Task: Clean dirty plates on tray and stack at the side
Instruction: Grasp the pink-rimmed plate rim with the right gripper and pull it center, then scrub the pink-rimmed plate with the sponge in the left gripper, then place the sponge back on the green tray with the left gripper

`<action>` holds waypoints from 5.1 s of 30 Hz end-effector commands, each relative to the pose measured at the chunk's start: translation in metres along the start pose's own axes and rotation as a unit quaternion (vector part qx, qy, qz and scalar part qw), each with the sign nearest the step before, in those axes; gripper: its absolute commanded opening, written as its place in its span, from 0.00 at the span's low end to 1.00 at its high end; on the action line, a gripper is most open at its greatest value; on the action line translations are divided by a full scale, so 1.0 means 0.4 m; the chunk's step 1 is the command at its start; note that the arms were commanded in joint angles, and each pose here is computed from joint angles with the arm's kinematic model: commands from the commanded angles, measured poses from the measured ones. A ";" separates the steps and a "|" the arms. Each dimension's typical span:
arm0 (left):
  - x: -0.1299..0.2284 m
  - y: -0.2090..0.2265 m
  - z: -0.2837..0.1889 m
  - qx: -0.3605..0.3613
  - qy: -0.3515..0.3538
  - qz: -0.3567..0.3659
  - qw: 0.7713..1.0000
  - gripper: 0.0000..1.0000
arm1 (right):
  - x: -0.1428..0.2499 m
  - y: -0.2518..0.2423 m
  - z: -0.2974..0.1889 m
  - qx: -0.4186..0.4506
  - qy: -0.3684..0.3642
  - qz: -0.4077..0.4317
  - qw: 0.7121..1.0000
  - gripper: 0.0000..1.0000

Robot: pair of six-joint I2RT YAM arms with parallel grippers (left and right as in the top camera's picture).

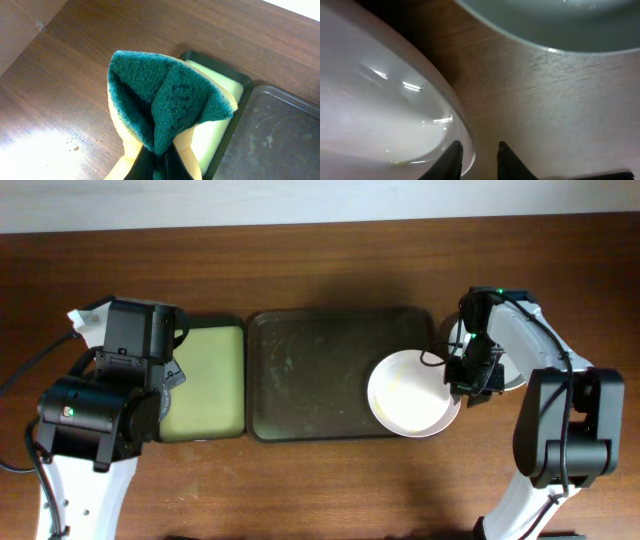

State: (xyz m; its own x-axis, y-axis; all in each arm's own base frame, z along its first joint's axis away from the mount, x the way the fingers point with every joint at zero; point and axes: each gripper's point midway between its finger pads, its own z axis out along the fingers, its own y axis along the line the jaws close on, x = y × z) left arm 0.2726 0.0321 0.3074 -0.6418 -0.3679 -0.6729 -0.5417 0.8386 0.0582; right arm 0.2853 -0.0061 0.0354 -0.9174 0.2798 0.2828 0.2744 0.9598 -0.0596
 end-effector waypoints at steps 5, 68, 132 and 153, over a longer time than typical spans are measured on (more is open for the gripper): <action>0.000 0.003 0.000 -0.003 -0.002 0.003 1.000 0.00 | -0.015 0.020 0.025 -0.021 -0.024 0.003 1.000 0.04; 0.445 -0.756 0.390 0.203 0.284 0.267 0.898 0.00 | -0.038 0.447 0.022 -0.275 -0.071 0.095 0.954 0.04; 0.295 -0.195 0.649 0.055 0.263 0.146 0.952 0.36 | -0.072 0.428 -0.011 -0.215 -0.156 -0.103 0.959 0.55; -0.103 -0.188 0.183 0.190 -0.014 0.088 0.978 1.00 | -0.067 0.395 0.056 -0.077 -0.193 -0.145 0.967 0.31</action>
State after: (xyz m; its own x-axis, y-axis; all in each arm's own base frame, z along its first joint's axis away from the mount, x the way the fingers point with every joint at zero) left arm 0.3795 0.0126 0.2756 -0.6890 -0.2019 -0.6961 -0.1859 0.9775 -0.0995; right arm 0.3566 0.1427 0.0122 -0.9892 0.0181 -0.1454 -0.0043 0.9883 0.1525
